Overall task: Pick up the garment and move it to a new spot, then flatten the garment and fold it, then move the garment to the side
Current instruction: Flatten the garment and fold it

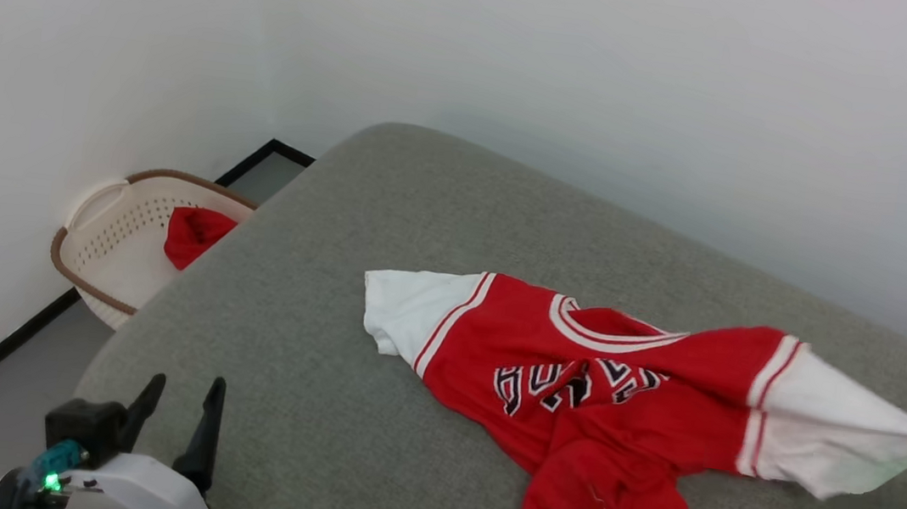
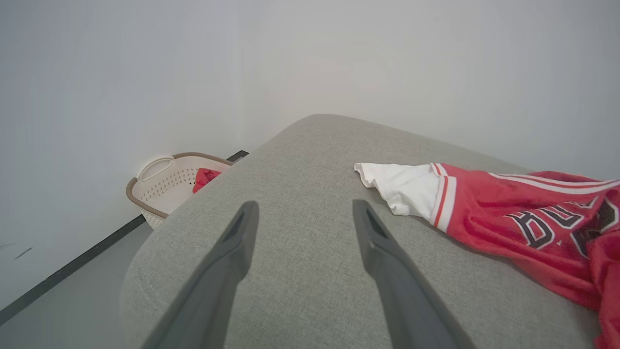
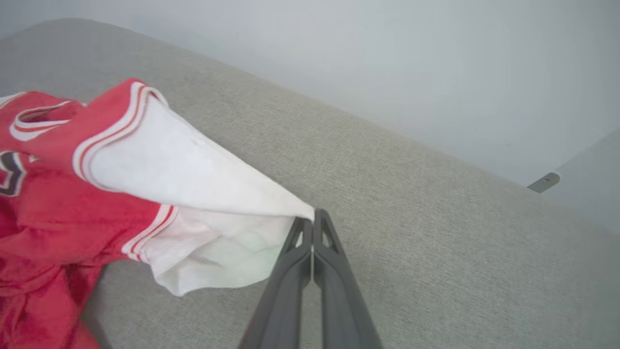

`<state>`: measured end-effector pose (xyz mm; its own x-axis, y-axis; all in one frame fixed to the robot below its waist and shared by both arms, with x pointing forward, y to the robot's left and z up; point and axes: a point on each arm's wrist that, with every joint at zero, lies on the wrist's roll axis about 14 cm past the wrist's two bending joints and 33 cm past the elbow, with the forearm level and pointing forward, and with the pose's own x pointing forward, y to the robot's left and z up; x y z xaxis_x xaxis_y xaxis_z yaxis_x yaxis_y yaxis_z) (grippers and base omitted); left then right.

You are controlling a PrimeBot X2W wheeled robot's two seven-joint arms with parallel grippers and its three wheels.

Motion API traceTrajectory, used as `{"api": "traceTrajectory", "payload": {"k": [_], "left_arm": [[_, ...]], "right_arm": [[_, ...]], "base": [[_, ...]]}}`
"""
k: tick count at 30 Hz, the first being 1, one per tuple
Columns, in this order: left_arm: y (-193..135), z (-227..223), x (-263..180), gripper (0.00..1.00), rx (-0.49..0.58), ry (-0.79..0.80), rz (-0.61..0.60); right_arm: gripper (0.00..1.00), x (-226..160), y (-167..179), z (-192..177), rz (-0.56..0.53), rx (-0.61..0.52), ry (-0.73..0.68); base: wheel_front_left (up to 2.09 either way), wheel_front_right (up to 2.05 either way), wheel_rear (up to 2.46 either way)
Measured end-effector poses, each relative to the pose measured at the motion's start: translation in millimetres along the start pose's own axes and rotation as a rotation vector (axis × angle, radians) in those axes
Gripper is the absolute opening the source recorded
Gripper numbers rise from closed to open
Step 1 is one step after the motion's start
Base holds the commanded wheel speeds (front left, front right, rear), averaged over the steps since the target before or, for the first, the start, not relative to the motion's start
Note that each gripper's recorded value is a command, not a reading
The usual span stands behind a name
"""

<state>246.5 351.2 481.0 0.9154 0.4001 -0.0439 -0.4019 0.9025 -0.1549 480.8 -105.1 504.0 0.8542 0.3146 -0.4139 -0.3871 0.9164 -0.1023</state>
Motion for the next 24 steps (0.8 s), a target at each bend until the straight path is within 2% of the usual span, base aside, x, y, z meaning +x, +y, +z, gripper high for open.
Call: {"api": "traceTrajectory", "payload": {"k": [15,24], "left_arm": [[-9,2,16,1.00,0.028,0.015,-0.033],[-11,0,22,1.00,0.050,0.035,-0.045]], "right_arm": [[0.00,17,-85,-19,-0.180,0.007,0.086],[0.00,21,-125,-49,-0.281,0.050,0.167]], "base": [[0.00,0.00,0.00],[0.00,0.00,0.00]]}}
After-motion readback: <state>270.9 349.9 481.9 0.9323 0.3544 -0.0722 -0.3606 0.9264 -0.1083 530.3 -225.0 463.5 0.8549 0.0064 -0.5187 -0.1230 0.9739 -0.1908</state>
